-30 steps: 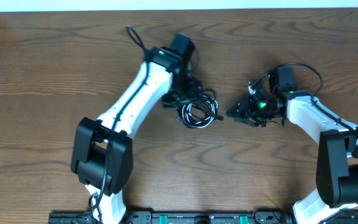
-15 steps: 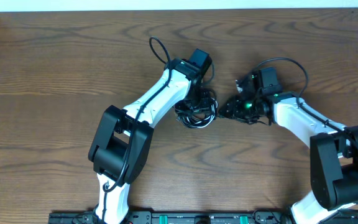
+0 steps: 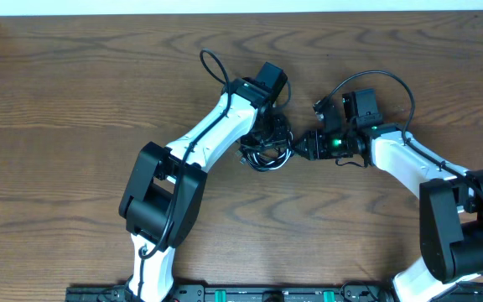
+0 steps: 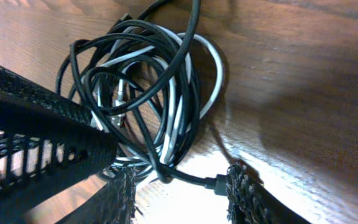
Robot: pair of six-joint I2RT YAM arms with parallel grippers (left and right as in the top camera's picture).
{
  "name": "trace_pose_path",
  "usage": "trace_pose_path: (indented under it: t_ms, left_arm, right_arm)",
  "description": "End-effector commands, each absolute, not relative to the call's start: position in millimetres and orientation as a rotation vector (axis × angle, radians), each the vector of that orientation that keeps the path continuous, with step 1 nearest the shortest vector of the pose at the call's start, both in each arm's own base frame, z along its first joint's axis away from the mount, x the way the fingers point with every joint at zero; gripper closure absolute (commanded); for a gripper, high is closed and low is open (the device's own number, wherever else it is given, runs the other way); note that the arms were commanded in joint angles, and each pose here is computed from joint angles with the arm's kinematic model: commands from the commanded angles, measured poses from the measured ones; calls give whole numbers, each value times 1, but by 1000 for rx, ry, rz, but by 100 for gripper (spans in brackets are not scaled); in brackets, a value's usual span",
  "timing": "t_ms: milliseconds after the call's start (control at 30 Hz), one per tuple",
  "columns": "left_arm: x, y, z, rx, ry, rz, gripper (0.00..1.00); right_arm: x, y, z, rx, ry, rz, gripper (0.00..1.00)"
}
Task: Untangle cables
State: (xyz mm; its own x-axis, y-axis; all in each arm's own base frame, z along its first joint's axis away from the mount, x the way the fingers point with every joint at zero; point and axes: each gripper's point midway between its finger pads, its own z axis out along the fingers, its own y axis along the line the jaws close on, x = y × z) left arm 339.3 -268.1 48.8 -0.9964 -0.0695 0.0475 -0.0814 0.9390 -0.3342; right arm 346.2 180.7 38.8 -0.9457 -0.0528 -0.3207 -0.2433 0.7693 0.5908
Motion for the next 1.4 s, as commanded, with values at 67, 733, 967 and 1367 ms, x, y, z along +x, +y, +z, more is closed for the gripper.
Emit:
trace_pose_path:
  t_ms: [67, 733, 967, 1367]
  left_arm:
    - [336, -281, 57, 162, -2969, 662, 43]
    - [346, -261, 40, 264, -3082, 469, 69]
    - [347, -261, 40, 262, -3087, 469, 81]
    - [342, -259, 38, 264, -3070, 453, 92]
  right_arm:
    - [354, 176, 39, -285, 2651, 888, 60]
    - [341, 195, 50, -460, 2583, 1021, 64]
    - [339, 199, 52, -642, 2500, 1004, 66]
    - [331, 213, 49, -697, 2508, 982, 58]
